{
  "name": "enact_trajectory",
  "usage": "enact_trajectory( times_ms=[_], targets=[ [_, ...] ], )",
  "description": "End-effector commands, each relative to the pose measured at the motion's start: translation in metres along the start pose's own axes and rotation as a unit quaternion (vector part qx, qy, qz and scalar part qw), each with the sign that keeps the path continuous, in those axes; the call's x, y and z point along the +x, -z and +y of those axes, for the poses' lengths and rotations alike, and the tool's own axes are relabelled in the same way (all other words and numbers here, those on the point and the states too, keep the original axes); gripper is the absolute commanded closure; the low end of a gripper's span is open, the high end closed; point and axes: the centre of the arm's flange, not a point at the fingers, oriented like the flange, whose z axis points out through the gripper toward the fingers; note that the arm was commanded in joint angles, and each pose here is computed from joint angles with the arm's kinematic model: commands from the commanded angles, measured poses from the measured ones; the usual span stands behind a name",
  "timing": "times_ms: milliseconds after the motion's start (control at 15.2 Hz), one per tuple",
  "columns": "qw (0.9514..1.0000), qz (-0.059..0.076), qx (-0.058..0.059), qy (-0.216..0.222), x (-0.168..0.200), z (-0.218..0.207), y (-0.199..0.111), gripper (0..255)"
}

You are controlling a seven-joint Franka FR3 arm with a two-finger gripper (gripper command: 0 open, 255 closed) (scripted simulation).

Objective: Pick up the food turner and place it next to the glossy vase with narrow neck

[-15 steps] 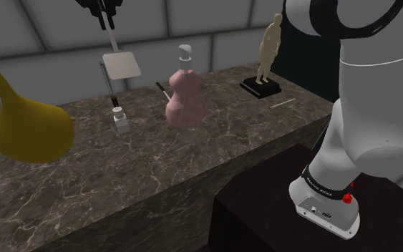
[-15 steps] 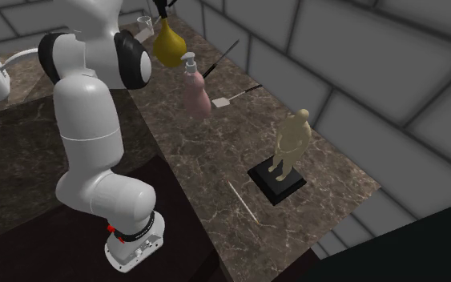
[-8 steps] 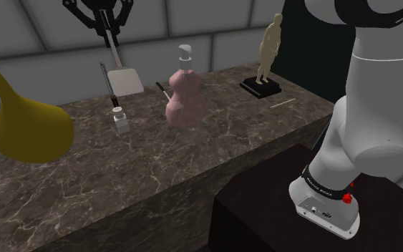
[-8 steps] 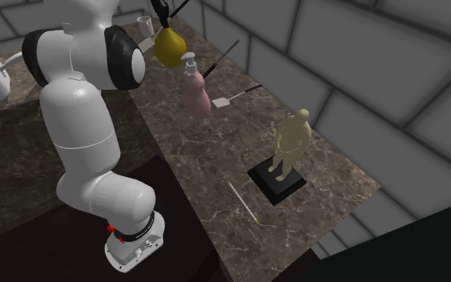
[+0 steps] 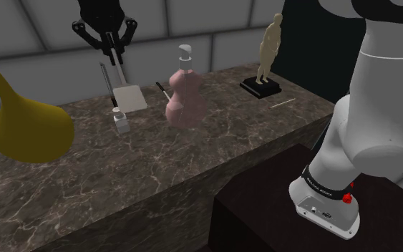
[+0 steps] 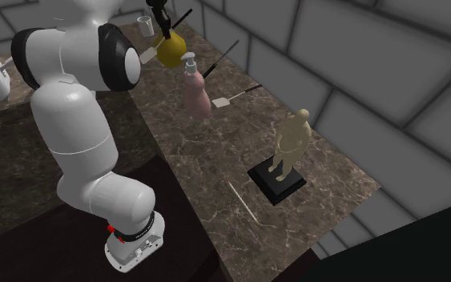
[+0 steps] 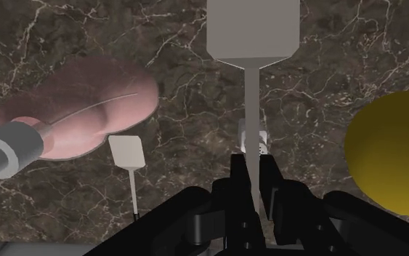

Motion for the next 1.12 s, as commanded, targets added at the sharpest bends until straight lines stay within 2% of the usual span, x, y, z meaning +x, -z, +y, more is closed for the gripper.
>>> enact_trajectory(
  times_ms=[0, 1056],
  targets=[
    [1.0, 0.0, 0.0, 0.0, 0.0, 0.001, -0.011, 255],
    [1.0, 0.0, 0.0, 0.0, -0.005, 0.001, -0.095, 255]
  ],
)
